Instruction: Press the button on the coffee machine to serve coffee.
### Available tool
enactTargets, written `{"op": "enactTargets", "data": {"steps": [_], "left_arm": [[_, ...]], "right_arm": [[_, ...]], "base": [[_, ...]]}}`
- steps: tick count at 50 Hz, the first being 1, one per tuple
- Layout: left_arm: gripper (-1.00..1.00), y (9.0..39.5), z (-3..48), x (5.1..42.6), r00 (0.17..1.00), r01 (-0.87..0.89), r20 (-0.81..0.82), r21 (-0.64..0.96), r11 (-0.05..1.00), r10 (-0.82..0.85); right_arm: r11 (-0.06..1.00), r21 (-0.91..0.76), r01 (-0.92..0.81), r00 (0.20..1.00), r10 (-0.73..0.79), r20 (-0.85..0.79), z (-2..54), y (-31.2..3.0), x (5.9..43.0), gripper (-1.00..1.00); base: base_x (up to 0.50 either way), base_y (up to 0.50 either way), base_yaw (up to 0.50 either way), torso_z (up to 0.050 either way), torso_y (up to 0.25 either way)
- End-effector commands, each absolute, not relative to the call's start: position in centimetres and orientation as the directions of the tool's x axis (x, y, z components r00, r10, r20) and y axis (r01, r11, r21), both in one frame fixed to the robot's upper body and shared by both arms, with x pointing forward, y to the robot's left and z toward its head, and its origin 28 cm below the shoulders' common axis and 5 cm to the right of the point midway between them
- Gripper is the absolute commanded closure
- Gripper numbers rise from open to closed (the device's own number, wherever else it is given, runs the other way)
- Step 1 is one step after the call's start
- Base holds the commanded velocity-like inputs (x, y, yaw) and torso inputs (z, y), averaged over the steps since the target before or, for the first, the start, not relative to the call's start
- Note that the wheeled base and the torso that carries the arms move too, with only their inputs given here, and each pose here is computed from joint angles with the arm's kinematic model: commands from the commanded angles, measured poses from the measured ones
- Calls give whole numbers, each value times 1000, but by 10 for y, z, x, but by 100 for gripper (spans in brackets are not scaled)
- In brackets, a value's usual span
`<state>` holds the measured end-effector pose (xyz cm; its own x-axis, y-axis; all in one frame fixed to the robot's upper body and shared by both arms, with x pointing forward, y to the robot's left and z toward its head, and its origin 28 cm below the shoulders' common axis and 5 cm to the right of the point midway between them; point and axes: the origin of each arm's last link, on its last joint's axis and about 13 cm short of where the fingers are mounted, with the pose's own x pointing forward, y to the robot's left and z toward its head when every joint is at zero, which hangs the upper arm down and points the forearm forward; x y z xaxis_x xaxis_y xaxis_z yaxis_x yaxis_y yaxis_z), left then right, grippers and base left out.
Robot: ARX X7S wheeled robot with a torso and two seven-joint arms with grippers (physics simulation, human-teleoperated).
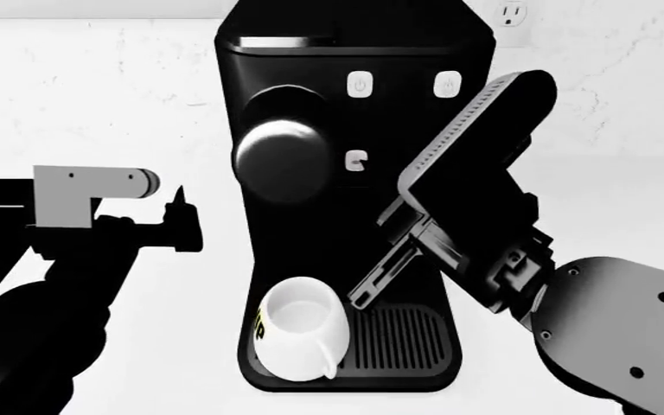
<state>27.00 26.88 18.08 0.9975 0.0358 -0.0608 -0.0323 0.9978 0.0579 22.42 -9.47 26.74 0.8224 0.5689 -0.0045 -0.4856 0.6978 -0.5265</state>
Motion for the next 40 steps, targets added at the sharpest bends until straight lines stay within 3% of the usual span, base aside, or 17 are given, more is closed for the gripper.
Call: {"op": "enactTargets", "data": {"steps": [1,40], "left_arm": [[-100,267,181,271,997,-39,-58,62,997,43],[-100,270,178,271,997,-40,-65,59,997,44]], "right_arm": [[700,-519,-490,822,569,-9,264,-93,229,100],[697,-541,-470,839,543,-29,255,-86,238,100]], "base": [[0,0,0,0,0],[0,0,0,0,0]]}}
